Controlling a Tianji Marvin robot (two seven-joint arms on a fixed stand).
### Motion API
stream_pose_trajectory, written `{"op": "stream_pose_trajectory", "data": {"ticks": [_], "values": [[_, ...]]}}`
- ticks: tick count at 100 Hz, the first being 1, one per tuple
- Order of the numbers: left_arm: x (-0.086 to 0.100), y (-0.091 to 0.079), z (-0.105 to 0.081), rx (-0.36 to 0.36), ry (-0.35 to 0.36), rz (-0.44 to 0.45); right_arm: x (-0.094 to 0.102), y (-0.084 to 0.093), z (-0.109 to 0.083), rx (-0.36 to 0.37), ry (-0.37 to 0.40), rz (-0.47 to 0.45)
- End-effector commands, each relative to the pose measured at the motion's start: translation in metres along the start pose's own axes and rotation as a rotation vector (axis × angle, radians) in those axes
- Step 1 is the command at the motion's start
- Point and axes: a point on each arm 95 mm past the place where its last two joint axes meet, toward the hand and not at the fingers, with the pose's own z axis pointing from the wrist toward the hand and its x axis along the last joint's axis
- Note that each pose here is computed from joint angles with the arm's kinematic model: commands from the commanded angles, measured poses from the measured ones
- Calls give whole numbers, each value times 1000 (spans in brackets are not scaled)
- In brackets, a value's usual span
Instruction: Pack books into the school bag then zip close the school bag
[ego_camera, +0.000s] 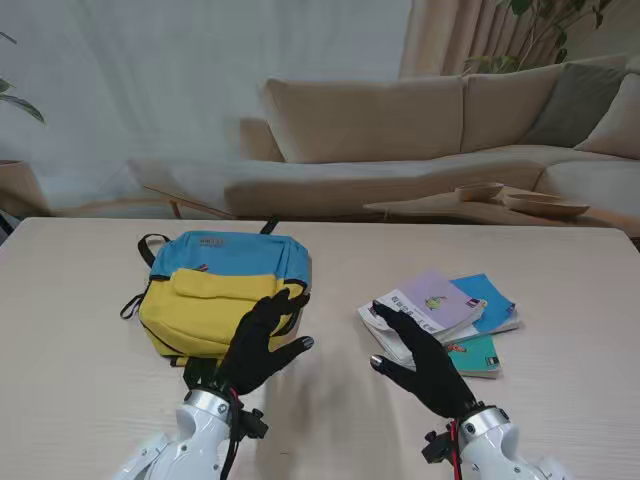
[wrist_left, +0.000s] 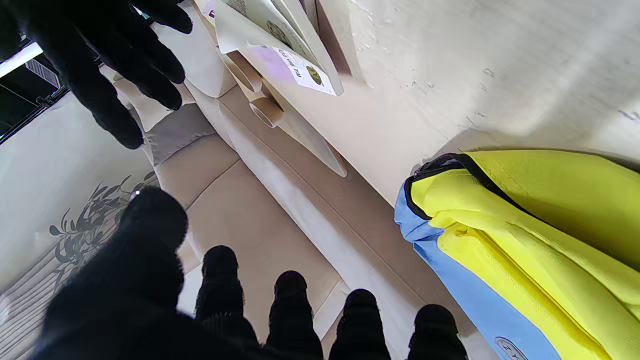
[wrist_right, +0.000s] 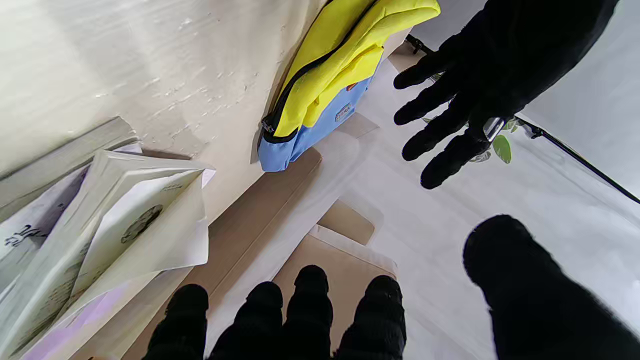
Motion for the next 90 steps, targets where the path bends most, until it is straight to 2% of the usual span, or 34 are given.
{"op": "stream_pose_trajectory", "data": {"ticks": [1,54,90], "values": [[4,3,-1,-19,0,-8,1,-5,-1,16,-1,4],[4,-1,-3,-18,7,-4,1,-5,2,12,-3,13],[8,-3,-9,5,11,14,3,9,-1,-28,21,-10]]}}
